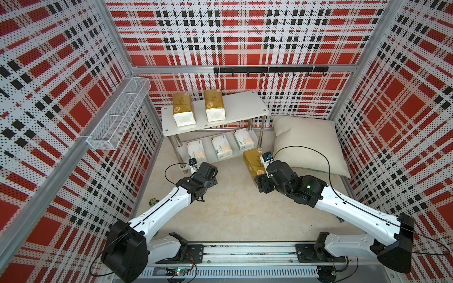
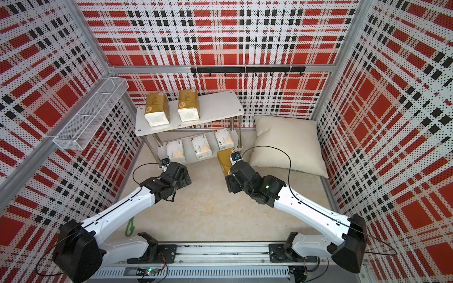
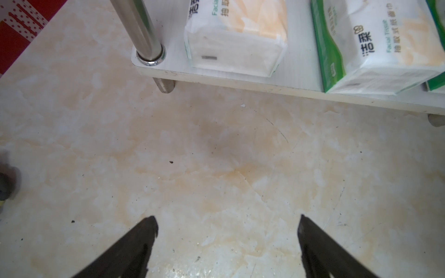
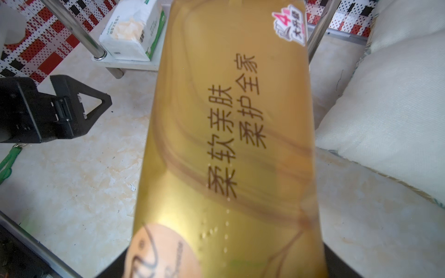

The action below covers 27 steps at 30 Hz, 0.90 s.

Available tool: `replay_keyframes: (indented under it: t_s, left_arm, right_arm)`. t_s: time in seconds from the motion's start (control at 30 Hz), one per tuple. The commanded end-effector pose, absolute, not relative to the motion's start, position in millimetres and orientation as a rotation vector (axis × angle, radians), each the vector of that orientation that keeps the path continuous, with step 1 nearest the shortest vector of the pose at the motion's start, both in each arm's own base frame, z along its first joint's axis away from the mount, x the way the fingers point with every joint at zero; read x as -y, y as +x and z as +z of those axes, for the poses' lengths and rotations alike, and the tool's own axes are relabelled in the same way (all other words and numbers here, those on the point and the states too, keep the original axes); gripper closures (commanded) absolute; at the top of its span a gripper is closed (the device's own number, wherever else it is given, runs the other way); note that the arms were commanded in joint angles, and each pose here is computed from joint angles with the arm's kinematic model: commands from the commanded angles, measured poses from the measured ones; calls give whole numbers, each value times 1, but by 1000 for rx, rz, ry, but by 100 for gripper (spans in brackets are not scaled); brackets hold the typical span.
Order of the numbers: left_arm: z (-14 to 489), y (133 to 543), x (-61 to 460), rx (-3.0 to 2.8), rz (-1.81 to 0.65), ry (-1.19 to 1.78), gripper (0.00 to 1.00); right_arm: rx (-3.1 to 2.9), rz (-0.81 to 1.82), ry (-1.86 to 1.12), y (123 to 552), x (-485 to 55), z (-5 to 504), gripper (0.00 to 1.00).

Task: Place the tissue boxes on the shelf by color
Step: Pick up the box of tissues from the center of the board, then place a box of tissues on the shelf.

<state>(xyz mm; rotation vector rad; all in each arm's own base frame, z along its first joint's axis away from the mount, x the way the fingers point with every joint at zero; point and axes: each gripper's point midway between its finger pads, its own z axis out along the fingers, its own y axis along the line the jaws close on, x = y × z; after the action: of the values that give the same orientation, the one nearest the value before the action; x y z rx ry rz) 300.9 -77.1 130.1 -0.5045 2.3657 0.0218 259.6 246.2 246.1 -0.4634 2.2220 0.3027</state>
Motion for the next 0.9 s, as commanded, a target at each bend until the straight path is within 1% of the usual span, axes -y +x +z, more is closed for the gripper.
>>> replay_keyframes:
  t_s: [0.0,0.33,0.87]
  left_arm:
    - [143,311,78,-2332,14,-504,4]
    - [144,312,79,-2331,6,-507,4]
    - [141,310,79,-2338,7,-507,4]
  right_arm:
    - [-2153,315,-465,265,-243,277,22]
    - [-2092,309,-457,294,-237,315,22]
    - [-2025,318,-466,330,-245,359,22]
